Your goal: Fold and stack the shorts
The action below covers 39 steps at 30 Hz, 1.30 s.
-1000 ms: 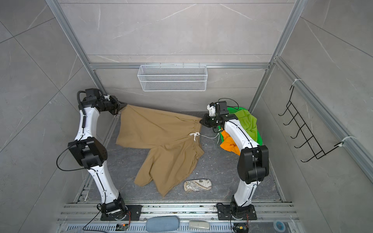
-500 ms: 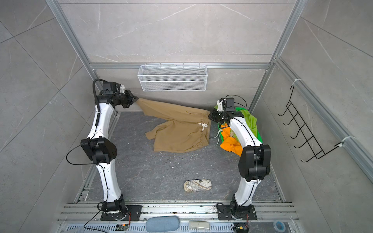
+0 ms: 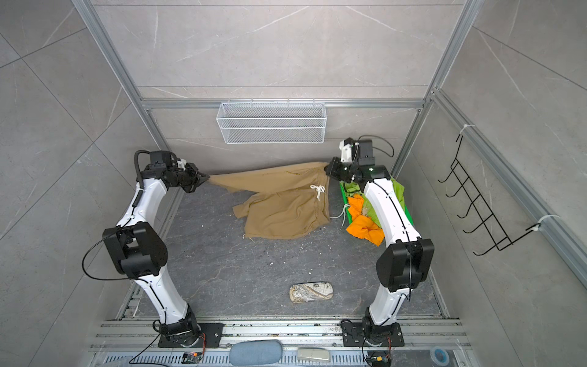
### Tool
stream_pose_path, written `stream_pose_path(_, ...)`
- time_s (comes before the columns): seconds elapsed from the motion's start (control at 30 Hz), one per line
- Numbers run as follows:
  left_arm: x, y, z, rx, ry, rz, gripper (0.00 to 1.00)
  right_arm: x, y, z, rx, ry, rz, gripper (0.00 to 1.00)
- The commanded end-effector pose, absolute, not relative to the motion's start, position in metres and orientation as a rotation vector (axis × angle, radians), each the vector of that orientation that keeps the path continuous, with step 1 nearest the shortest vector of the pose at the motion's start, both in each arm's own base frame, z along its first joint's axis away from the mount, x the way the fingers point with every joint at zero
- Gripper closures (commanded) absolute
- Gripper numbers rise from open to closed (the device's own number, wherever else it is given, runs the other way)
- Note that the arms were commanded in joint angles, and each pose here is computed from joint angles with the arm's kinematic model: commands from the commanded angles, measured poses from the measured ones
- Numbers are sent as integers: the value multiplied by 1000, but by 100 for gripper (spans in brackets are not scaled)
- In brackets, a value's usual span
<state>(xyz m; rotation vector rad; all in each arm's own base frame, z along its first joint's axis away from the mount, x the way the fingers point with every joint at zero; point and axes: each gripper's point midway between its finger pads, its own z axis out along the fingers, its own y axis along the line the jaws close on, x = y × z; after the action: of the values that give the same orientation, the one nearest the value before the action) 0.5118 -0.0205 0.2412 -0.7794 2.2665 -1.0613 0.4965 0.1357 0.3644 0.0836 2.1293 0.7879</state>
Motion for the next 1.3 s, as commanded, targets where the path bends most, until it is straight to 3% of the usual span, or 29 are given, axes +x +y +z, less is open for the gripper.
stream_pose_path(0.0, 500, -49, 253, -769, 2186, -1153, 100, 507, 118, 431, 142, 1994, 726, 100)
stream_pose_path(0.1, 465, -98, 230, -736, 2238, -1220, 100, 507, 168, 464, 20, 1943, 748, 100)
stream_pose_path(0.2, 431, -108, 210, -773, 2251, -1259, 100, 498, 235, 453, -126, 1971, 800, 100)
stream_pose_path(0.23, 424, -95, 205, -819, 2241, -1248, 96, 496, 254, 438, -164, 2006, 817, 100)
stream_pose_path(0.3, 409, -50, 196, -967, 2175, -1200, 74, 485, 303, 394, -278, 2114, 823, 100)
stream_pose_path(0.4, 388, 2, 205, -1094, 2048, -1149, 56, 457, 364, 325, -463, 2267, 774, 100)
stream_pose_path(0.5, 377, 21, 223, -1082, 2017, -1094, 45, 426, 406, 259, -581, 2418, 779, 100)
stream_pose_path(0.67, 381, 21, 235, -1030, 2028, -1079, 41, 379, 441, 190, -723, 2573, 780, 100)
stream_pose_path(0.7, 383, 19, 236, -1020, 2028, -1087, 34, 373, 443, 187, -737, 2583, 785, 100)
stream_pose_path(0.77, 387, 9, 239, -971, 2043, -1097, 1, 366, 440, 187, -747, 2593, 796, 100)
stream_pose_path(0.97, 397, -46, 240, -751, 2199, -1035, 1, 362, 396, 213, -667, 2571, 786, 57)
stream_pose_path(1.1, 402, -84, 236, -598, 2311, -974, 0, 373, 326, 210, -423, 2571, 771, 28)
stream_pose_path(1.17, 403, -103, 233, -524, 2367, -944, 1, 381, 286, 194, -258, 2585, 763, 18)
stream_pose_path(1.27, 404, -132, 224, -431, 2442, -922, 1, 392, 245, 169, -74, 2607, 778, 13)
